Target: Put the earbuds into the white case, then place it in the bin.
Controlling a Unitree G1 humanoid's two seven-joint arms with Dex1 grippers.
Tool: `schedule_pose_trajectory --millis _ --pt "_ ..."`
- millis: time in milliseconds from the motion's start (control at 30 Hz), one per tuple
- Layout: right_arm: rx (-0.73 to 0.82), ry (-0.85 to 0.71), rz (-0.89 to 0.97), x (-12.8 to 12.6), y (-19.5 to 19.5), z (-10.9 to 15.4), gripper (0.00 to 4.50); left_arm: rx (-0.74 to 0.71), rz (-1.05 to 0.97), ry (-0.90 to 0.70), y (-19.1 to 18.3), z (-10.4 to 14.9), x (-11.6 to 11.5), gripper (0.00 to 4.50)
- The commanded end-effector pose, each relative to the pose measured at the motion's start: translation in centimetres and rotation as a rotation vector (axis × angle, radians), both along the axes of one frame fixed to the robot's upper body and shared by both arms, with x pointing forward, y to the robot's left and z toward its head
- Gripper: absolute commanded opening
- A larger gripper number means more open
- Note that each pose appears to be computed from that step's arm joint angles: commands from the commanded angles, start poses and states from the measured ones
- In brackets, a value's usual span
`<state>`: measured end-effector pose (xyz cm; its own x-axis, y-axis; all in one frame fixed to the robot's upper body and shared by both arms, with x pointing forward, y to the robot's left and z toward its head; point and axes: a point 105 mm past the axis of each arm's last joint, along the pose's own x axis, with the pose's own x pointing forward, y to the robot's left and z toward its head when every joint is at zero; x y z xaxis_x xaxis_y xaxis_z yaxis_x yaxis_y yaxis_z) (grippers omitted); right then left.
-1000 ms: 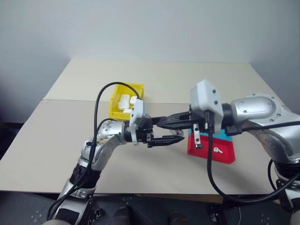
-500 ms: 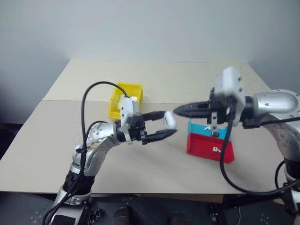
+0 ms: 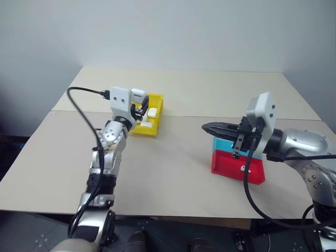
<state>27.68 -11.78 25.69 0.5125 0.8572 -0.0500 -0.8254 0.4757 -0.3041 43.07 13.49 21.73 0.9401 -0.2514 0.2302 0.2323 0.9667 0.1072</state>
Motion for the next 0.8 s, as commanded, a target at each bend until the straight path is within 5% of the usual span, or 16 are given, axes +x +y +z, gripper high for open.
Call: schedule_pose_trajectory --millis 33,167,300,533,667,800 --pt "0.009 -0.054 0.005 -0.7 0.1 1.1 0.00 0.044 0.012 -0.016 -0.7 0.3 1.3 3.15" --pt "0.013 -0.054 0.001 -0.9 0.1 1.0 0.00 0.084 0.013 -0.012 -0.7 -0.1 2.1 4.43" --pt "0.023 -0.050 0.001 -1.1 0.2 0.7 0.00 0.051 -0.009 -0.079 0.0 1.4 1.1 4.49" --pt "0.030 -0.033 0.030 -1.4 0.6 -0.6 0.00 0.149 -0.199 -0.045 2.4 1.6 -5.9 4.49" --pt "0.008 -0.005 0.079 -1.6 0.9 -2.2 0.00 0.227 -0.285 0.030 4.1 1.4 -12.1 4.49" --pt "-0.016 0.001 0.101 -1.7 0.7 -2.9 0.00 0.267 -0.284 0.069 4.6 1.6 -15.0 4.49"
